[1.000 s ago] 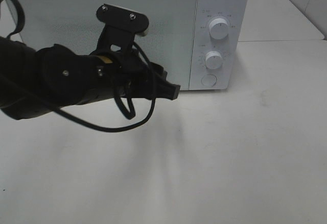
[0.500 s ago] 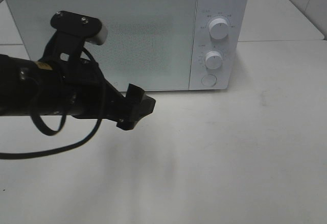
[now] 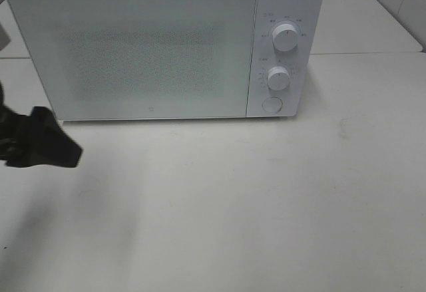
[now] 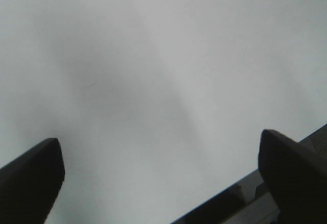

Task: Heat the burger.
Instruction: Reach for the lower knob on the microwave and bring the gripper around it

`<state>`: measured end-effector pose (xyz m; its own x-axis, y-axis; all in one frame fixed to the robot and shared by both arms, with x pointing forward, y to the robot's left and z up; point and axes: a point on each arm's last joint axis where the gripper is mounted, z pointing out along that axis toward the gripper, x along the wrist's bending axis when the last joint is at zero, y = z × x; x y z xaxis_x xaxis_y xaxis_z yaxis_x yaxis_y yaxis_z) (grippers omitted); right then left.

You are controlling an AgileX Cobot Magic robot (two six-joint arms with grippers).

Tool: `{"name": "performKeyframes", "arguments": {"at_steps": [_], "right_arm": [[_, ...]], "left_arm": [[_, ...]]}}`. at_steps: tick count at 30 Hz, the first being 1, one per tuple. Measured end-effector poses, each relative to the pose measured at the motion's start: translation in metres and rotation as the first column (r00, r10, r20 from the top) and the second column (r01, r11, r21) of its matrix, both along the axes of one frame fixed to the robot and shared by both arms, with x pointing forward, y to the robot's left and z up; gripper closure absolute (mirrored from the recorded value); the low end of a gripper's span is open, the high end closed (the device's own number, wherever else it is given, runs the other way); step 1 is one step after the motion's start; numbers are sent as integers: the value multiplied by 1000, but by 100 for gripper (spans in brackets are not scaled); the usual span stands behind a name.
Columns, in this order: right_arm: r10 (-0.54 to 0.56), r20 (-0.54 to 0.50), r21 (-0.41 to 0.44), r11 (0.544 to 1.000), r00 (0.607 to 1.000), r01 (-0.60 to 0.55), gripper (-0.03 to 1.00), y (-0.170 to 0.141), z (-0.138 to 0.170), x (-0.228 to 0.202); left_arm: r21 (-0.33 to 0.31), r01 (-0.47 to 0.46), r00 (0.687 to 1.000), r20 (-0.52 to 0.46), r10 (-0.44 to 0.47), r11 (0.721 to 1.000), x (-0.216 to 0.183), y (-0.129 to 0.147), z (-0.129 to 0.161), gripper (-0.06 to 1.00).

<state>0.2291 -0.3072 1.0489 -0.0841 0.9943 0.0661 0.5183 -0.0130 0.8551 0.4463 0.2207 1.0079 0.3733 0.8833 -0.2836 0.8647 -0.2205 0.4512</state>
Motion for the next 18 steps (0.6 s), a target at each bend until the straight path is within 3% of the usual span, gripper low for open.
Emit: {"name": "performKeyframes", "arguments": {"at_steps": [4,5,6,8,10,12,18], "right_arm": [[0,0,0,1000,1000,0,23,0,0,0],[0,0,0,1000,1000,0,23,0,0,0],[0,0,0,1000,1000,0,23,0,0,0],[0,0,0,1000,1000,0,23,0,0,0],[0,0,0,1000,1000,0,23,0,0,0],[0,0,0,1000,1000,0,23,0,0,0],[0,0,0,1000,1000,0,23,0,0,0]], "left_arm": [[71,-72,996,-45,75,995,-11,23,8,-3],[105,-134,989,-55,141,985,-19,36,14,-3],[105,-134,989,-55,141,985,-19,36,14,-3],[147,-220,972,-45,228,964,-33,51,25,-3],[158,-236,969,-40,245,959,-37,54,28,-3],[184,-288,957,20,289,940,-53,63,42,-3],[194,-331,940,155,305,923,-89,71,55,-3]]}}
